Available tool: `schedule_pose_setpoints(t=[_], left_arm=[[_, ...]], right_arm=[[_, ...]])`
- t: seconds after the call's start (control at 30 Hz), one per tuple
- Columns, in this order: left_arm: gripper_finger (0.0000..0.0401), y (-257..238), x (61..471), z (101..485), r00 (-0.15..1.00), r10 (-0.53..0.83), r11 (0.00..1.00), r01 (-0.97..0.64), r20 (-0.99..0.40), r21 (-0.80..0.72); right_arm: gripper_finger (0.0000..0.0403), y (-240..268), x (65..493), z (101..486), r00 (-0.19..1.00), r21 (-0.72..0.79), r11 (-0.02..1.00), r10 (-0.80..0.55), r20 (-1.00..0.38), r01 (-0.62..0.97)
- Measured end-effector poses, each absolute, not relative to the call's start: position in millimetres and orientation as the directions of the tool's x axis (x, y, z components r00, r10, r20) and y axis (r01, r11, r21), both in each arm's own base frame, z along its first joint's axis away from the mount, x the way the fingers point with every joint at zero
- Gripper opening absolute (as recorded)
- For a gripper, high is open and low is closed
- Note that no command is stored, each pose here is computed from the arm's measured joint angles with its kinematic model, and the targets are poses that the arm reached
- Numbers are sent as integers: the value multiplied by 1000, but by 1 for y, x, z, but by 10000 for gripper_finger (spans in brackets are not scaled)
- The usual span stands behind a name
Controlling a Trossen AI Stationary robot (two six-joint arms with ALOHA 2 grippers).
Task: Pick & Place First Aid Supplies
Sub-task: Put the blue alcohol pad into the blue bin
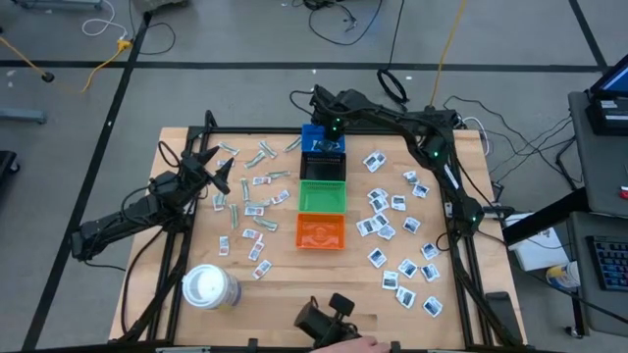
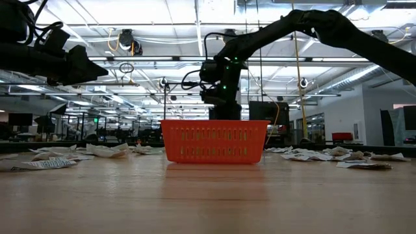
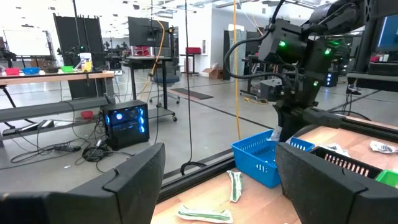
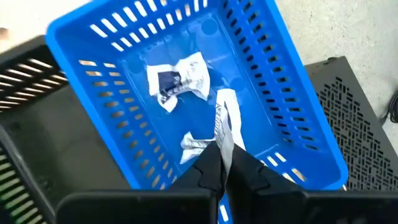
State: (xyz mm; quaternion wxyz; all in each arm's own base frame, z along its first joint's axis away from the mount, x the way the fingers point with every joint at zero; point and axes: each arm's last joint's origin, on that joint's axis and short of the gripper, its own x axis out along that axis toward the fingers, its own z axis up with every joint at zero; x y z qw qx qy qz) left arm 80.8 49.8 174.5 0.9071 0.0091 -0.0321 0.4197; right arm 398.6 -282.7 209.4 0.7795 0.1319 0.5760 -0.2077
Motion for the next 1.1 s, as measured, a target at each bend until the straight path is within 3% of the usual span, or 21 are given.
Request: schedule_pose_setpoints(t=[0.2, 0.57, 1.1], left_arm=[[305, 50, 81, 174, 646, 761, 648, -762, 66, -10], [306, 50, 81, 174, 646, 761, 647, -762, 66, -10], [306, 50, 81, 174, 646, 761, 648, -762, 66, -10]], right_arm=[[38, -281, 400, 210, 257, -42, 888, -177, -950, 458], [140, -279, 397, 211, 228, -19, 865, -154, -961, 501], [141, -258, 365, 233, 19, 4, 834, -8, -1000, 551]])
